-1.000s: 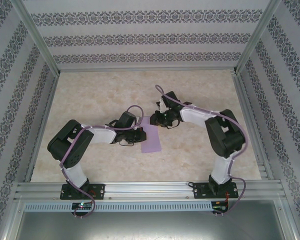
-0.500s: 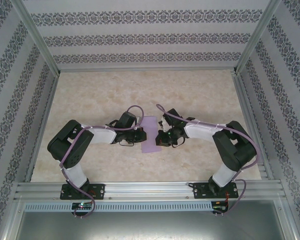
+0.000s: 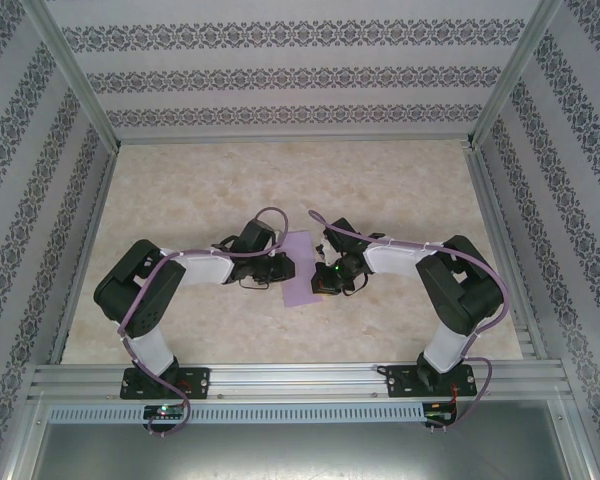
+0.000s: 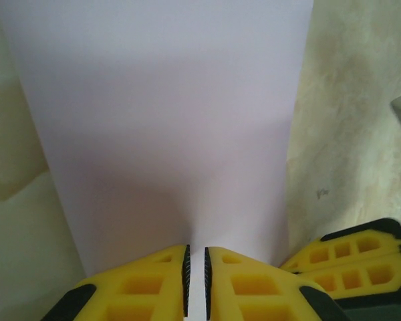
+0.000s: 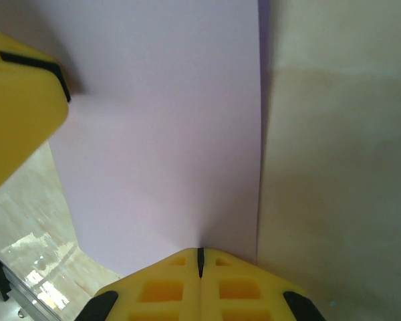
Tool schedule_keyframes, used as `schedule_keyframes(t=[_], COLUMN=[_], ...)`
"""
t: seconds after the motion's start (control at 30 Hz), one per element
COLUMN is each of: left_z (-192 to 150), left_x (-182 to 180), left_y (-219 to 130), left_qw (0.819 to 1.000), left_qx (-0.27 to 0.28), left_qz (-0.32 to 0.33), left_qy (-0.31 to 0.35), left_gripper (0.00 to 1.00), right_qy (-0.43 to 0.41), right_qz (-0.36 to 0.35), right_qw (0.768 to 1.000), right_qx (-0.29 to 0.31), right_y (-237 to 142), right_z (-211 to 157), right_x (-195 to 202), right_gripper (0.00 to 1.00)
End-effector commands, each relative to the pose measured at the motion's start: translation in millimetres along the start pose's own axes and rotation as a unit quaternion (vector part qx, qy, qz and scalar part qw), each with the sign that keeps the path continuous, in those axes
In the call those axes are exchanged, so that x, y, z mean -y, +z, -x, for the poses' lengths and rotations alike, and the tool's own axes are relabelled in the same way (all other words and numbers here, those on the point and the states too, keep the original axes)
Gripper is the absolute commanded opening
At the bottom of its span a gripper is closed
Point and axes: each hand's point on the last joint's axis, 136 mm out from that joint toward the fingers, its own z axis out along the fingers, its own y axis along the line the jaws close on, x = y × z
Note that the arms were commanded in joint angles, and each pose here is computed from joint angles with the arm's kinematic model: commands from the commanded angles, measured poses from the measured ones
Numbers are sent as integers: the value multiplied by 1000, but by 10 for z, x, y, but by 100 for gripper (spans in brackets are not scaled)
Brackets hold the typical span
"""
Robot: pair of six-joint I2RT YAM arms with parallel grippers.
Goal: Fold a paper plane with a square sheet of paper (fold left side to right side)
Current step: First fold the square sheet of paper in half at the center of the table.
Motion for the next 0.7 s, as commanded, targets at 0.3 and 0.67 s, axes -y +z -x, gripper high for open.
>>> schedule_keyframes(t=[0.3,0.67], left_z=[57,161], left_x=[-154,-366], left_y=[200,157], left_qw=[999,997], left_qx=[-1,17], left_qz=[39,69], left_qy=[20,31], left_gripper=[15,15], right_qy=[9,10], right_qz=[-75,-103], right_qw=[997,994], right_qx=[-28,-44], right_y=[85,77], right_z=[-134,-222], right_x=[331,463], right_gripper=[1,0])
